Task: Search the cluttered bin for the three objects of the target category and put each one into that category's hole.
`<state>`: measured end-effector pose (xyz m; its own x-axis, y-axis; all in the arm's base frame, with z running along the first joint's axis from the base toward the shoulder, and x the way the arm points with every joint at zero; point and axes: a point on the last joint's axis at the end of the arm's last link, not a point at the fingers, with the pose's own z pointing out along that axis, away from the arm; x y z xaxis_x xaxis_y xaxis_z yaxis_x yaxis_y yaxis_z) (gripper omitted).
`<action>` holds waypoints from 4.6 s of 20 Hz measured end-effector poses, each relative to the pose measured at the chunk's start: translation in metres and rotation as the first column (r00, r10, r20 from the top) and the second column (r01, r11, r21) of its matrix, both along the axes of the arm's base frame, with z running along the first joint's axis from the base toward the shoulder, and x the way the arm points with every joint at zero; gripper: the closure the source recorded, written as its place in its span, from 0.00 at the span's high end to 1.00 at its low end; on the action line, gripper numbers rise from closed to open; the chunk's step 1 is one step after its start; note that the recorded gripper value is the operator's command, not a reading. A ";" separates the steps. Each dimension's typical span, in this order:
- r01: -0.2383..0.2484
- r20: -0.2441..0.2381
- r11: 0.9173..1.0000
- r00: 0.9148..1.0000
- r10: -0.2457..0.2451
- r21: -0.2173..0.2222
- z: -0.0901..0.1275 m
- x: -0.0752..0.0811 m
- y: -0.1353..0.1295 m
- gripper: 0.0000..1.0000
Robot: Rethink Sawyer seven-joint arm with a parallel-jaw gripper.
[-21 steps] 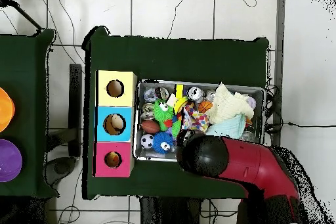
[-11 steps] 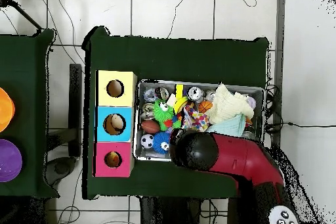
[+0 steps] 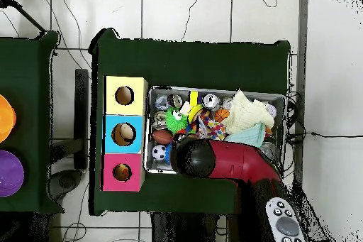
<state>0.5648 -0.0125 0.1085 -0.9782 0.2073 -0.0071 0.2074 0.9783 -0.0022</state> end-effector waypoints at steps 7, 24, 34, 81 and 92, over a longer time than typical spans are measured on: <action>-0.006 0.004 1.000 1.000 0.006 0.019 -0.037 0.005 0.007 1.00; 0.006 0.073 1.000 0.997 -0.009 0.028 -0.087 0.037 0.001 1.00; -0.016 0.118 1.000 0.993 0.014 0.017 -0.084 0.057 0.012 1.00; -0.001 0.209 0.996 0.978 -0.018 0.091 -0.122 0.076 0.003 1.00; 0.020 0.234 0.997 0.972 -0.036 0.071 -0.122 0.077 -0.047 1.00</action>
